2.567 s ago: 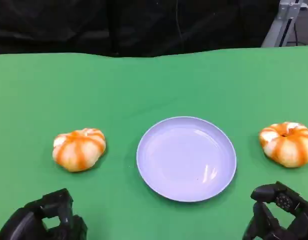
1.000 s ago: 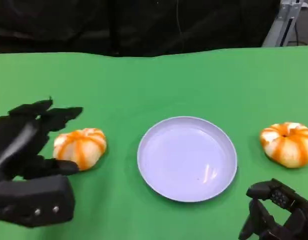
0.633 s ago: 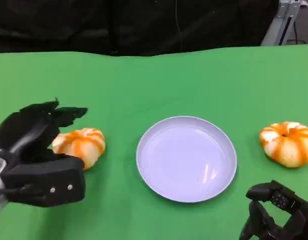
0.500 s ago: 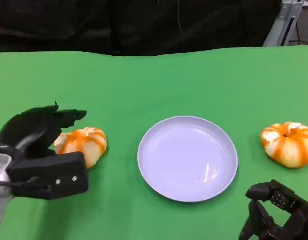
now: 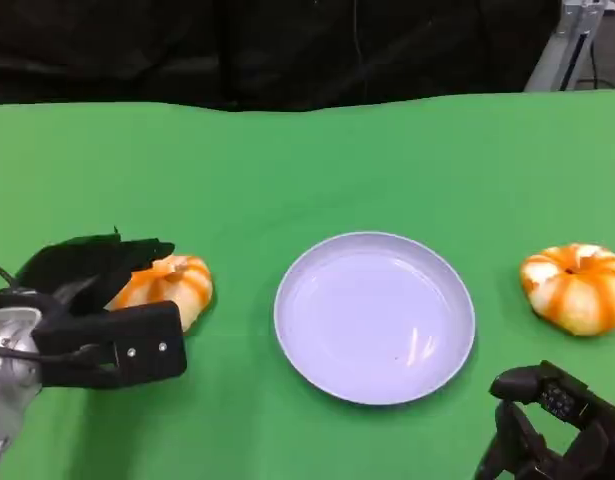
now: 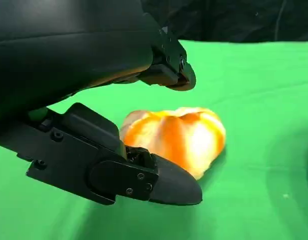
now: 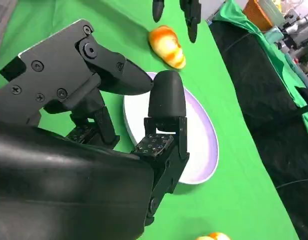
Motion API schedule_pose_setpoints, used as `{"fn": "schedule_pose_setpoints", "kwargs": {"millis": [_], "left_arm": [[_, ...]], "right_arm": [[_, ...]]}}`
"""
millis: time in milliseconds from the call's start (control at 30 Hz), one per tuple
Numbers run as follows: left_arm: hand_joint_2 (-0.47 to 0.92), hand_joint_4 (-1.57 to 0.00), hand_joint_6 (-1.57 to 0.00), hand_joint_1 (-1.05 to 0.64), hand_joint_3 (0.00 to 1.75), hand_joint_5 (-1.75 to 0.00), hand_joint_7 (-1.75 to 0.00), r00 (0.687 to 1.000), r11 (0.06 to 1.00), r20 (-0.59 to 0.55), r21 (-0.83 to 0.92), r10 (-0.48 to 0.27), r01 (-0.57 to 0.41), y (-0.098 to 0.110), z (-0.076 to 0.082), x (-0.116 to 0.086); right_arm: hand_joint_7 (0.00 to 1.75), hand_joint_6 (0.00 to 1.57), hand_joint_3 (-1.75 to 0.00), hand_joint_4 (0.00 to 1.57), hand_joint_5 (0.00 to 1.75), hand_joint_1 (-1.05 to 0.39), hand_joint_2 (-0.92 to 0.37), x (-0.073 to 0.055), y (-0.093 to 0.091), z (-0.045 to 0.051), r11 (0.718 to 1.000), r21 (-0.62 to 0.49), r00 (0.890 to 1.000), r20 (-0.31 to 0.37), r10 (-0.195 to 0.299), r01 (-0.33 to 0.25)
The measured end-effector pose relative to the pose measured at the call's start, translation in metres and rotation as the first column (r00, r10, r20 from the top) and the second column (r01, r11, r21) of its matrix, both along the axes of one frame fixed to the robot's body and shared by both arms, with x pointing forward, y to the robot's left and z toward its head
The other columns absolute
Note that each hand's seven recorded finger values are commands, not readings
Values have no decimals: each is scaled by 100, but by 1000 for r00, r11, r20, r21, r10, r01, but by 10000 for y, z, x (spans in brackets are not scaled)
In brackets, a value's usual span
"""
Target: Grasp the bread from the table and place it into the plate.
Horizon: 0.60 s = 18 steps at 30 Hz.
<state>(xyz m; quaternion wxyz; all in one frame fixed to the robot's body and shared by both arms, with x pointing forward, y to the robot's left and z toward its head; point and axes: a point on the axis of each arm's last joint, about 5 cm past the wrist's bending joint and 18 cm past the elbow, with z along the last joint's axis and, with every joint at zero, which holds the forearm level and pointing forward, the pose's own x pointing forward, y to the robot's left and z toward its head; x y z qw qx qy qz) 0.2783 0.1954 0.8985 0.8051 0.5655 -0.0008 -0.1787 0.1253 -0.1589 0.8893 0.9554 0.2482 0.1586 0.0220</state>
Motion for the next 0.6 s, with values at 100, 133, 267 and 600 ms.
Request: {"fn": "schedule_pose_setpoints", "kwargs": {"millis": [100,133,267,600], "left_arm": [[92,-16,-38,-98,27,-1,-1,1000,1000,-7,5,3,-3,-9,-26,28],[92,-16,-38,-98,27,-1,-1,1000,1000,-13,5,4,-4,-18,-37,38],[92,-15,-38,-98,27,0,-1,999,1000,-40,-5,15,-15,-27,-132,31],[92,-16,-38,-97,28,-1,0,997,1000,-77,-6,28,-28,-76,-252,34]], "right_arm": [[130,88,-106,94,153,-18,-54,-1,0,9,1000,-1,1000,4,-1,1],[130,88,-106,94,154,-18,-54,-2,0,11,1000,-1,1000,5,-1,1],[130,87,-106,94,154,-17,-54,-13,-2,10,1000,0,1000,5,1,-1],[131,87,-106,94,155,-17,-55,-18,-4,13,1000,2,1000,10,7,-7]]}}
